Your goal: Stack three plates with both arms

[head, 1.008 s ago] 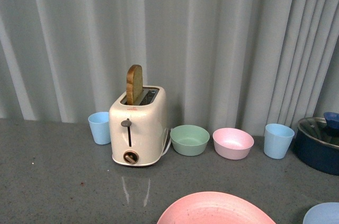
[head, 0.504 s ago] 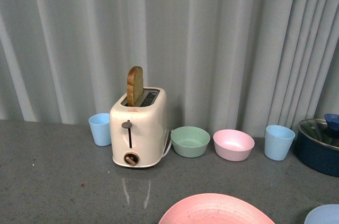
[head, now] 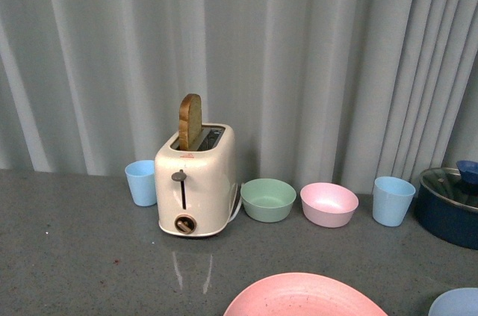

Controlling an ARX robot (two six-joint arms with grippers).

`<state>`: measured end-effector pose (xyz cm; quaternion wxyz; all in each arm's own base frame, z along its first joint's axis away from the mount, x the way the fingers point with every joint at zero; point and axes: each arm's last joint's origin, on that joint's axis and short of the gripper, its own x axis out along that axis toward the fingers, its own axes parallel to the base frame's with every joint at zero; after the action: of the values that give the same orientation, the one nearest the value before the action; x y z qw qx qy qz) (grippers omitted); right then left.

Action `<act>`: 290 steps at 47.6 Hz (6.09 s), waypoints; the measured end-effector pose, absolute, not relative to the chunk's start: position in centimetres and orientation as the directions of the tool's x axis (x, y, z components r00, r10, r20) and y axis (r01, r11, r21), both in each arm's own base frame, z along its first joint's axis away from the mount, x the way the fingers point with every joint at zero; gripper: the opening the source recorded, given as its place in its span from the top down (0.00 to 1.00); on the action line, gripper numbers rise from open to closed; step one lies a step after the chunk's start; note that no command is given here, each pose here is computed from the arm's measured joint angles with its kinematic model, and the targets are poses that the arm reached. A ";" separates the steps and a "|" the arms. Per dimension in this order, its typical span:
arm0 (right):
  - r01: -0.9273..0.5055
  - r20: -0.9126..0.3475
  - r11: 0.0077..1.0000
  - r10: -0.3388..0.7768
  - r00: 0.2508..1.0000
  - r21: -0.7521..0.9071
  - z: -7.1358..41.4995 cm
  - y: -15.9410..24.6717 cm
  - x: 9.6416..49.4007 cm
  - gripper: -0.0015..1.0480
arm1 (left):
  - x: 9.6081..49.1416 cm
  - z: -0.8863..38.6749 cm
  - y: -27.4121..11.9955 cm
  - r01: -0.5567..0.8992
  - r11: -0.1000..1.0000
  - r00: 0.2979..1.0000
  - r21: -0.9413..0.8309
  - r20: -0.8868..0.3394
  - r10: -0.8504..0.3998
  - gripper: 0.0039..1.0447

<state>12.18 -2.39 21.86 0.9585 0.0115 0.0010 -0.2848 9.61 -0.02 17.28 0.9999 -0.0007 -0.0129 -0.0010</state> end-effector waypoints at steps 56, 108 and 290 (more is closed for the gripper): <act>0.222 -0.834 0.973 -0.172 0.525 -0.061 9.3 -16.7 29.0 0.07 | 9.6 17.3 0.0 0.002 1.000 1.000 -0.001 0.026 -0.002 0.06; 0.249 -0.859 0.968 -0.144 0.492 -0.020 3.6 -17.6 28.9 0.51 | 9.6 17.3 0.0 0.002 1.000 1.000 -0.001 0.026 -0.002 0.06; 0.124 -0.690 0.852 0.317 0.651 0.509 7.4 -0.3 28.0 0.37 | 9.6 17.3 0.0 0.002 1.000 1.000 -0.001 0.026 -0.002 0.06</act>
<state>28.05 -0.30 7.40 0.8685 0.2664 0.4143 0.0554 9.61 -0.02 17.28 0.9999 -0.0007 -0.0129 -0.0010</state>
